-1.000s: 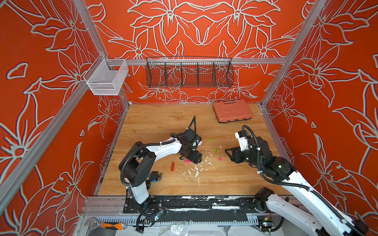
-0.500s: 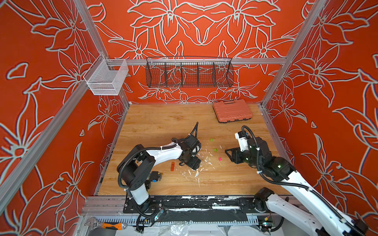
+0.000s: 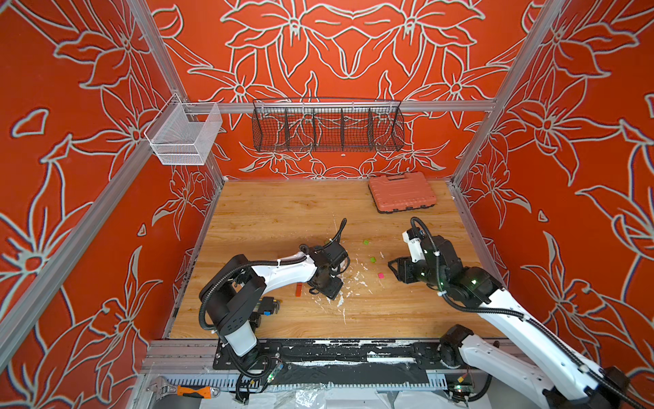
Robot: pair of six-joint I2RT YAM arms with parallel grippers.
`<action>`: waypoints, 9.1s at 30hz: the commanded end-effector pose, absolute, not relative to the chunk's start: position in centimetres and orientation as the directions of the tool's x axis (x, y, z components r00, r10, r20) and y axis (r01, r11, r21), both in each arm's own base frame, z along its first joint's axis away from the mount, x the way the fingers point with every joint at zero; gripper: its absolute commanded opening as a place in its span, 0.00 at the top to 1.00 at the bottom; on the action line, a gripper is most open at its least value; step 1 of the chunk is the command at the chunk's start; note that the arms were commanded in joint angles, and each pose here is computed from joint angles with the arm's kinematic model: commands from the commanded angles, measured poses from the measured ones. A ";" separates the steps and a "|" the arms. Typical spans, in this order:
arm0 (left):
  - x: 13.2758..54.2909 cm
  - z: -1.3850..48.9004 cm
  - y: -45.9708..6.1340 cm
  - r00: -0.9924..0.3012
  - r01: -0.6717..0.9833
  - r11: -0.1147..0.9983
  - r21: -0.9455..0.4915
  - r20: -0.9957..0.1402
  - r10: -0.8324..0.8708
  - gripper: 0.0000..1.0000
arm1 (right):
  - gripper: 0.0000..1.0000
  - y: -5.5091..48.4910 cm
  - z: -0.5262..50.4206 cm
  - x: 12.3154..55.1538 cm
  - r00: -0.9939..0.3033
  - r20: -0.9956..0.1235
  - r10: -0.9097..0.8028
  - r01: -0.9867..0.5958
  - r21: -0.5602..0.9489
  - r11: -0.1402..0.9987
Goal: Close the usb drive cover
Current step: Pick up the USB drive from the center of the board, then adjust the cover at the center of the board, then pick up the cover from the center of the board, then close the cover of the USB drive.
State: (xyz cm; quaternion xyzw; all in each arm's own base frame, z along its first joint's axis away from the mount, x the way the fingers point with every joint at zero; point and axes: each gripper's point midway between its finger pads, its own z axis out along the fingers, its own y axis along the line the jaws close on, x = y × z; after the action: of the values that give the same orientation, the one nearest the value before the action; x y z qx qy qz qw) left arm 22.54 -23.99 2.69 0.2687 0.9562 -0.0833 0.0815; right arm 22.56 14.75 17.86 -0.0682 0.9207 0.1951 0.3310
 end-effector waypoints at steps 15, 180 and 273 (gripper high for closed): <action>23.1 1.0 -23.4 -0.825 0.562 0.827 -0.021 -0.092 0.558 0.57 | 0.44 12.7 15.0 22.0 -0.838 -0.546 0.002 -0.145 0.225 0.964; 21.7 10.6 -22.9 -0.819 0.527 0.841 -0.124 -0.336 0.465 0.91 | 0.50 23.1 2.1 24.7 -0.987 -0.144 -0.072 -0.089 0.115 0.989; 19.2 30.7 -30.0 -0.726 0.688 0.097 -0.719 -0.683 0.082 0.95 | 0.95 25.0 34.4 20.8 -0.666 -0.647 0.371 -0.668 0.739 0.091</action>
State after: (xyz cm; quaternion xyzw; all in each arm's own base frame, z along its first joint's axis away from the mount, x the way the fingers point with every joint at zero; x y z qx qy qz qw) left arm 19.45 -30.07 29.58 0.2668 0.7155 -0.6008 0.2364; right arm 21.22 25.18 34.07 -0.1118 0.6382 0.6585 0.3828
